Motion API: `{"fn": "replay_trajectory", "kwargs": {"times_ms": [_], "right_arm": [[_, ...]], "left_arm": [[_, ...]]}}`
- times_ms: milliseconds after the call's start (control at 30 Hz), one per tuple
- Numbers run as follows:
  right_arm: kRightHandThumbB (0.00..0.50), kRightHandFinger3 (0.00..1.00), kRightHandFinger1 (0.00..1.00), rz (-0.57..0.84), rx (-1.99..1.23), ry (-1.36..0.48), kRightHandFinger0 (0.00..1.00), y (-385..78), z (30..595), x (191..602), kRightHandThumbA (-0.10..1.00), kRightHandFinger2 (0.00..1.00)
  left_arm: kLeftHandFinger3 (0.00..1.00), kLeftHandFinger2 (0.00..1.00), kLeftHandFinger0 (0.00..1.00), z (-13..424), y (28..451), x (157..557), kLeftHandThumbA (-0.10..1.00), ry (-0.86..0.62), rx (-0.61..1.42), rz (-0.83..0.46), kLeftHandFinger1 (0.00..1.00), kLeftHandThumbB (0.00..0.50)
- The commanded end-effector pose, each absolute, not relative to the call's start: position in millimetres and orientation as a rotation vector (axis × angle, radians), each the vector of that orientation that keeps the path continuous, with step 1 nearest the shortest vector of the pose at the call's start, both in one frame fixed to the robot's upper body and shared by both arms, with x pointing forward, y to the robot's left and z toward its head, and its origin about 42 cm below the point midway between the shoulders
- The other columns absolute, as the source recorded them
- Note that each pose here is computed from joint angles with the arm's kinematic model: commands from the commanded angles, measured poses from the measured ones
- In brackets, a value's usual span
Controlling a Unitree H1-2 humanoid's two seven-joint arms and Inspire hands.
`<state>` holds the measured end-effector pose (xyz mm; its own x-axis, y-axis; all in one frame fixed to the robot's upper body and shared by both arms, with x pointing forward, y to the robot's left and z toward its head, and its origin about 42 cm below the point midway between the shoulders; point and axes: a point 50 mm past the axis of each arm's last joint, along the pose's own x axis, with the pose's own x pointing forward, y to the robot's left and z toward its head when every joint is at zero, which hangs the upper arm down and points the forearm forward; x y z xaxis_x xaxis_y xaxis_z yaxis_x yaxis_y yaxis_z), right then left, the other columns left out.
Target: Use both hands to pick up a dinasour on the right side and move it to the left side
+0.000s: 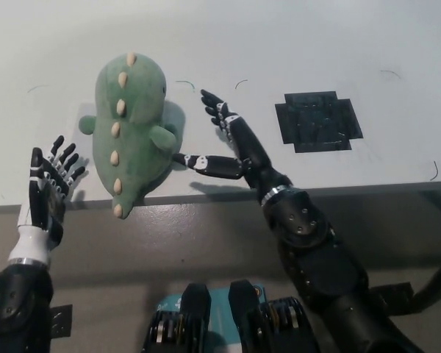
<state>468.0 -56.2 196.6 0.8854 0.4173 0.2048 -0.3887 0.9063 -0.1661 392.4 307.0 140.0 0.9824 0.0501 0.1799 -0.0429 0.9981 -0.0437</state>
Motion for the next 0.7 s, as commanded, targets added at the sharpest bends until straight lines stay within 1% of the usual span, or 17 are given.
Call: {"fn": "replay_trajectory", "kwargs": {"times_ms": [0,100,167,200,233,267,300,367,400,433,467,500,567,667], "right_arm": [[0.126,1.0,1.0,0.451,-0.097,-0.328,1.0,-67.9,210.4,457.9,1.0,1.0],[0.127,1.0,1.0,0.446,-0.12,-0.334,1.0,-83.8,207.7,446.7,1.0,1.0],[0.105,1.0,1.0,0.447,-0.127,-0.343,1.0,-93.6,206.2,436.9,1.0,1.0],[0.1,1.0,1.0,0.447,-0.118,-0.349,1.0,-102.9,205.3,431.1,1.0,1.0],[0.096,1.0,1.0,0.445,-0.111,-0.352,1.0,-109.4,204.8,426.7,1.0,1.0],[0.105,1.0,1.0,0.443,-0.1,-0.354,1.0,-116.9,203.7,422.0,1.0,1.0],[0.107,1.0,1.0,0.443,-0.093,-0.354,1.0,-126.6,203.2,417.0,1.0,1.0],[0.106,1.0,1.0,0.438,-0.095,-0.359,1.0,-136.1,202.9,411.9,1.0,1.0],[0.097,1.0,1.0,0.439,-0.097,-0.369,1.0,-140.8,202.9,409.7,1.0,1.0],[0.107,1.0,1.0,0.432,-0.099,-0.376,1.0,-152.9,202.1,403.2,1.0,1.0],[0.106,1.0,1.0,0.428,-0.1,-0.377,1.0,-157.4,201.9,400.5,1.0,1.0],[0.098,1.0,1.0,0.42,-0.091,-0.385,1.0,-164.9,201.9,395.8,1.0,1.0],[0.092,1.0,1.0,0.405,-0.098,-0.395,1.0,-173.8,201.8,391.5,1.0,1.0],[0.148,1.0,1.0,0.37,-0.086,-0.392,1.0,-193.6,196.4,380.1,1.0,1.0]], "left_arm": [[1.0,1.0,1.0,148.9,301.8,384.3,1.0,-0.22,-0.014,0.011,1.0,0.467],[1.0,1.0,1.0,145.5,291.6,377.2,1.0,-0.219,-0.028,0.009,1.0,0.461],[1.0,1.0,1.0,142.8,288.0,370.2,1.0,-0.214,-0.043,0.007,1.0,0.456],[1.0,1.0,1.0,142.1,283.5,364.6,1.0,-0.219,-0.051,0.003,1.0,0.441],[1.0,1.0,1.0,141.8,280.4,361.0,1.0,-0.222,-0.055,0.001,1.0,0.44],[1.0,1.0,1.0,141.4,277.0,357.4,1.0,-0.224,-0.058,-0.002,1.0,0.432],[1.0,1.0,1.0,141.3,273.3,352.6,1.0,-0.23,-0.066,-0.001,1.0,0.43],[1.0,1.0,1.0,141.7,269.4,347.8,1.0,-0.23,-0.072,-0.002,1.0,0.443],[1.0,1.0,1.0,141.9,267.8,345.4,1.0,-0.234,-0.076,-0.003,1.0,0.441],[1.0,1.0,1.0,142.9,263.6,339.9,1.0,-0.243,-0.097,-0.005,1.0,0.424],[1.0,1.0,1.0,143.4,262.0,338.0,1.0,-0.245,-0.105,-0.007,1.0,0.423],[1.0,1.0,1.0,143.7,259.9,335.1,1.0,-0.253,-0.103,-0.012,1.0,0.403],[1.0,1.0,1.0,145.3,260.0,329.9,1.0,-0.259,-0.103,-0.007,1.0,0.386],[1.0,1.0,1.0,144.0,253.0,321.2,1.0,-0.26,-0.111,-0.006,1.0,0.374]]}}
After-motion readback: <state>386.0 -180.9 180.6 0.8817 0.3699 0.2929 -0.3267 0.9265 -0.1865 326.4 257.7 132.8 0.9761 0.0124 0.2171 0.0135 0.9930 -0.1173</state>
